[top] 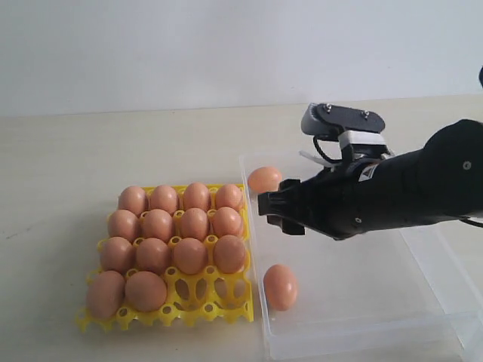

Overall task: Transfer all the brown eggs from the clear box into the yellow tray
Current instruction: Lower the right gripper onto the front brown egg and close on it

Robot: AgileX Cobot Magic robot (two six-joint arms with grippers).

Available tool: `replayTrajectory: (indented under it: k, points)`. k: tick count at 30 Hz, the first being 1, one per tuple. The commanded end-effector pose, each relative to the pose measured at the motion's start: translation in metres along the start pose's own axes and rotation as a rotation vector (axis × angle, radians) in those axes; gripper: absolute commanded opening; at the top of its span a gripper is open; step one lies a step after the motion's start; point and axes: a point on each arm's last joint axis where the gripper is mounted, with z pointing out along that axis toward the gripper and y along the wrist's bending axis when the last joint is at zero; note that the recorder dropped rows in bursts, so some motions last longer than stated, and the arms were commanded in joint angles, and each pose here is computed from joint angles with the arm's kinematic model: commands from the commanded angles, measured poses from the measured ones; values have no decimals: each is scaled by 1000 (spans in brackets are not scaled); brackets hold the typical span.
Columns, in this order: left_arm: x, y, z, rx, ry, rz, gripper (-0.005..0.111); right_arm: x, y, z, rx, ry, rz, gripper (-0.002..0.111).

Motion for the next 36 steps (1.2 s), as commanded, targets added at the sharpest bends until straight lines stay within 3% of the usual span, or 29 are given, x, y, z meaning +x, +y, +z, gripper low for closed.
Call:
replayTrajectory:
  k: [1, 21, 36]
  points:
    - [-2, 0, 0, 4, -13, -1, 0, 12, -11, 16, 37, 117, 21, 59]
    - [-2, 0, 0, 4, -13, -1, 0, 26, -9, 28, 44, 216, 116, 59]
    - [-2, 0, 0, 4, -13, -1, 0, 32, 4, 29, 16, 226, 57, 59]
